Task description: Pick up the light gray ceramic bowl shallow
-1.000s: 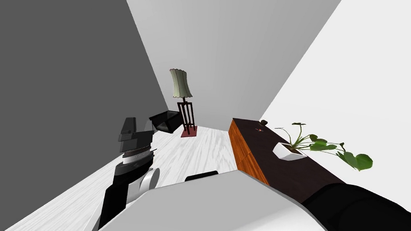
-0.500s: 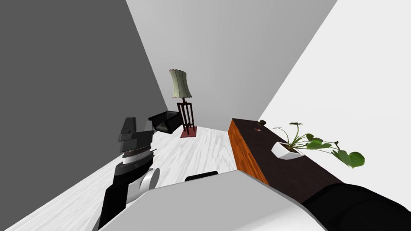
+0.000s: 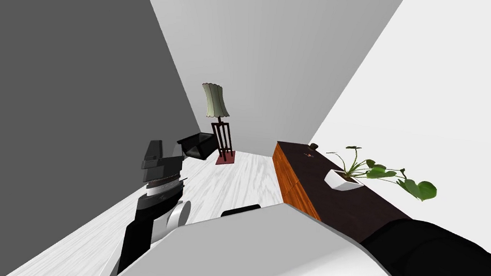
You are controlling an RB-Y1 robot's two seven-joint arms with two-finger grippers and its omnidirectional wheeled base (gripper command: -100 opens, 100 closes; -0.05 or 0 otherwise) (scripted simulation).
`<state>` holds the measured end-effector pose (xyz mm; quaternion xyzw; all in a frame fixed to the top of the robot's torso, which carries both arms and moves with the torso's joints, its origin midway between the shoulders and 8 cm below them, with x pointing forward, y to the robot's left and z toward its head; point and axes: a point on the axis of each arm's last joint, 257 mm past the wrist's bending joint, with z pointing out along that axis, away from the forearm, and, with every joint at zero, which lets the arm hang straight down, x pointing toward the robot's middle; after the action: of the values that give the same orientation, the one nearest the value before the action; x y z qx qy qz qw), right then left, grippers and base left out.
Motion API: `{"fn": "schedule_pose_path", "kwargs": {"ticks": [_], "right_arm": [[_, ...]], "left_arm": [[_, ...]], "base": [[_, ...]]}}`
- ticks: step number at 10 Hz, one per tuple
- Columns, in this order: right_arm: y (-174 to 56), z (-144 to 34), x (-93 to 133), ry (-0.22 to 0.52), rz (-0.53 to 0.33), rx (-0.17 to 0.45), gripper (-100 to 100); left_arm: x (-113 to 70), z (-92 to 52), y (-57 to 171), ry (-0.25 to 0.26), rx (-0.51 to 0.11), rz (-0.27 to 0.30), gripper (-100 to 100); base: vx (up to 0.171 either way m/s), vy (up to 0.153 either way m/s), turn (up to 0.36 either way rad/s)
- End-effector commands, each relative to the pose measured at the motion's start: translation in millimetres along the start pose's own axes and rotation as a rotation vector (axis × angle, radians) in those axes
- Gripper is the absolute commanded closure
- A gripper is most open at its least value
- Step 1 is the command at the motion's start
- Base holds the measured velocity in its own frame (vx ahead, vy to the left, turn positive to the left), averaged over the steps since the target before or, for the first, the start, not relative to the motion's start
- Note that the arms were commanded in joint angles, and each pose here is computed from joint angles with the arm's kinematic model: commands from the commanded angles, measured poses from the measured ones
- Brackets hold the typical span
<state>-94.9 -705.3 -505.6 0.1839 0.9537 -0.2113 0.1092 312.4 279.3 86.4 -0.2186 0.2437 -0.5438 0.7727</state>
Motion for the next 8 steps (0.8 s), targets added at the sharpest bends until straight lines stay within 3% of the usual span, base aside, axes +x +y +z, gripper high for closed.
{"fn": "schedule_pose_path", "kwargs": {"ticks": [1, 3, 7, 8], "right_arm": [[0.3, 3.2, -22.5, -0.021, -0.052, 0.014, 100], [-15.5, 0.0, -14.9, -0.004, -0.083, 0.045, 100], [23.1, 7.6, -33.8, -0.040, -0.085, -0.020, 100], [25.4, 10.1, -55.7, -0.057, -0.133, -0.004, 100]], "left_arm": [[0.0, 0.0, 0.0, 0.000, 0.000, 0.000, 0], [-0.1, -0.1, 0.0, 0.000, 0.000, 0.000, 0], [0.0, 0.0, 0.0, 0.000, 0.000, 0.000, 0], [0.0, 0.0, 0.0, 0.000, 0.000, 0.000, 0]], "base": [[0.057, -0.092, -0.355], [0.066, -0.079, -0.344], [-0.003, 0.001, 0.017], [0.073, -0.062, -0.364]]}}
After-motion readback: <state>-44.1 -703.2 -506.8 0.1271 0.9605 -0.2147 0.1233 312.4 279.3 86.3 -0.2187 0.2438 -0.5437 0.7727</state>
